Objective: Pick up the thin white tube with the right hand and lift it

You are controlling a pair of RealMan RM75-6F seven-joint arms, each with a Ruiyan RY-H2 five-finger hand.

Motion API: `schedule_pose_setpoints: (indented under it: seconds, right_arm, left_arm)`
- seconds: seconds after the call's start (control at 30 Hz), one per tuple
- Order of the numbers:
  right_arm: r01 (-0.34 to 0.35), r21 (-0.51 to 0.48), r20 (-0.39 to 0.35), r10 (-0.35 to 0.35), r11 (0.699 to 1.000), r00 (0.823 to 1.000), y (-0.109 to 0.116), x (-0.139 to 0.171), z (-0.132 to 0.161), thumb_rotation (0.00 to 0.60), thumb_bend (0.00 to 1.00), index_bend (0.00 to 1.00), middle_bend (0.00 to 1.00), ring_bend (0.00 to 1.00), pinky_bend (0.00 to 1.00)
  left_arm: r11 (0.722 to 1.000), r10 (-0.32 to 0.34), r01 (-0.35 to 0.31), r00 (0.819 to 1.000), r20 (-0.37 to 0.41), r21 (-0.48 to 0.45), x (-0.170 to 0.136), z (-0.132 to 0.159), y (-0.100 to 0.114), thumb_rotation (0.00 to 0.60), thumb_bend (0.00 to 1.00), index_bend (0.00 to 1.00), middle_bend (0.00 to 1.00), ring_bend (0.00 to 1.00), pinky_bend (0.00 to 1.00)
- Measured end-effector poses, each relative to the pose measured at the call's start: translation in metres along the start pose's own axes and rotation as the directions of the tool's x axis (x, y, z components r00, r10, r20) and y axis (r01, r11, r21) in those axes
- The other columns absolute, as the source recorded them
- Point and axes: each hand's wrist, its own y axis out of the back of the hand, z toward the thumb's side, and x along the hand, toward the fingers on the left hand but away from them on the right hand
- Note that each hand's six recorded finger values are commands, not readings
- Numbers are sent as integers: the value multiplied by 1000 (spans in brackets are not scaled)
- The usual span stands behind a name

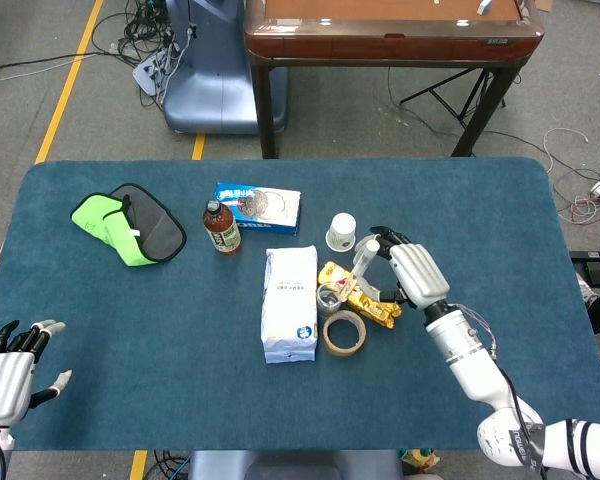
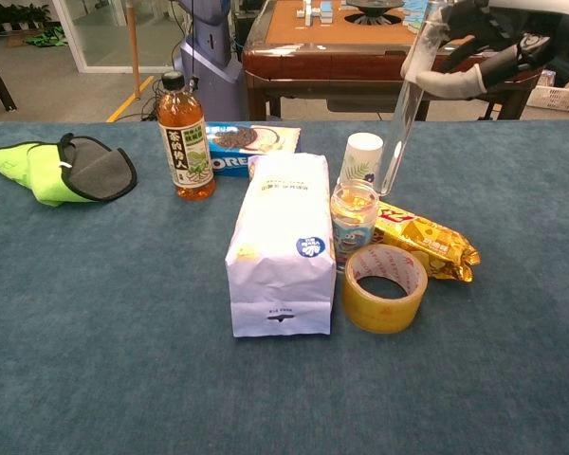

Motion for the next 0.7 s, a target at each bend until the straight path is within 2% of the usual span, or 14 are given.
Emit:
schedule_pose_setpoints:
  seconds: [0.07,0.2,0.43,0.57,0.7]
  right_arm:
    - [0,14,6,0,1000,1000,1,0,-2,600,541,619,339,148,177]
    - [26,107,16,-28,994,999,7,0,-9,600,541,633,347,149,177]
    - [79,275,26,-89,958,996,17,3,-17,600,541,649,356,162,176]
    - [64,215,32,-72,974,997,13,3,-15,600,541,649,360,171,176]
    - [47,69,35,-50,996,998,9,3,-11,600,541,656,379,192,176]
  left_arm:
    - [1000,0,0,1000,1,1,0,0,0,600,238,243,224,296,79]
    - [1000,0,0,1000,4,2,1,1,0,600,239,243,224,296,79]
    - [1000,-6,6,1000,6,-1,2,1,-2,600,239,243,224,295,79]
    - [1000,-5,5,1000,6,-1,2,1,-2,600,239,243,224,295,80]
    - [1000,-5,5,1000,0,2,2,-1,-1,600,238,243,224,296,79]
